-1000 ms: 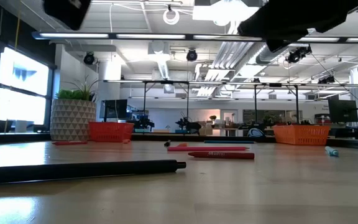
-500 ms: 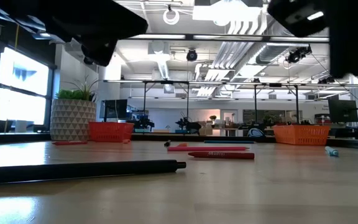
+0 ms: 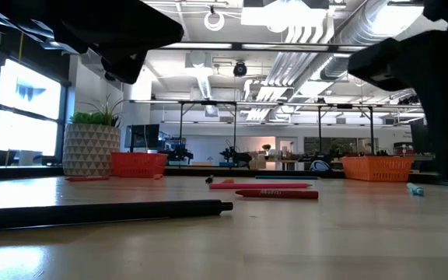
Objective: Sort crayons/erasers/pens/pencils in bins
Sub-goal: Put the green pencil into the red bin
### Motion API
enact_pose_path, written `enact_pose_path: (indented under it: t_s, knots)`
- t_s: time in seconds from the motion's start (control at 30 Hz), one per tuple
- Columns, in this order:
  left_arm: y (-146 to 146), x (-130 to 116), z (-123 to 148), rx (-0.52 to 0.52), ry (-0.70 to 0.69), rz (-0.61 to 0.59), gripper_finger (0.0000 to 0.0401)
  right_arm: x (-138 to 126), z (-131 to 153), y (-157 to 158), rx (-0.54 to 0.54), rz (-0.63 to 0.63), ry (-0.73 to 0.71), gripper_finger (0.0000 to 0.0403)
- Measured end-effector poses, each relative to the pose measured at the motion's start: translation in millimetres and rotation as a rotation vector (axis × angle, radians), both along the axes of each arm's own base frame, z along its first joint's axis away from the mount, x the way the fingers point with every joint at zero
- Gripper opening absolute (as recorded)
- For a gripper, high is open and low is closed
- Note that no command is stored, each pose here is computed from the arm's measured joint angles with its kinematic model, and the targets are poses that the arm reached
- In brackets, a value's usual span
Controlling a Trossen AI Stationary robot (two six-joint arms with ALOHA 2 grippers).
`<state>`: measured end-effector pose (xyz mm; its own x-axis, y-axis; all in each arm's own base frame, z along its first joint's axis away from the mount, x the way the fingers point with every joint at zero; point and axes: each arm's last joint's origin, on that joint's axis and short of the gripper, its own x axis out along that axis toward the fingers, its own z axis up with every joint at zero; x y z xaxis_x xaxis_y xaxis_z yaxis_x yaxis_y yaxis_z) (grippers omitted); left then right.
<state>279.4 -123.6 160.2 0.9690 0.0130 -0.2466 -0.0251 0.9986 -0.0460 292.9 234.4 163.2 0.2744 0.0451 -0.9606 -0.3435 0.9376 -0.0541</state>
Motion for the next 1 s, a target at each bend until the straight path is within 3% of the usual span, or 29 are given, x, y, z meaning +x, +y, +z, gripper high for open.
enact_pose_path:
  t_s: [0.4,0.53,0.8,1.0]
  knots:
    - [0,0,1,-0.023,0.000,0.005,0.0000,-4,-22,-9,0.025,-0.008,0.001,0.0123]
    - [3,-6,21,-0.073,-0.050,0.008,0.0000,-3,-27,-14,0.062,-0.012,0.006,0.0114]
    - [10,-27,70,-0.016,-0.169,0.029,0.0000,-2,-28,-17,0.074,-0.018,0.008,0.0083]
    - [13,-33,75,-0.016,-0.145,0.035,0.0000,0,-28,-19,0.073,-0.044,0.004,0.0059]
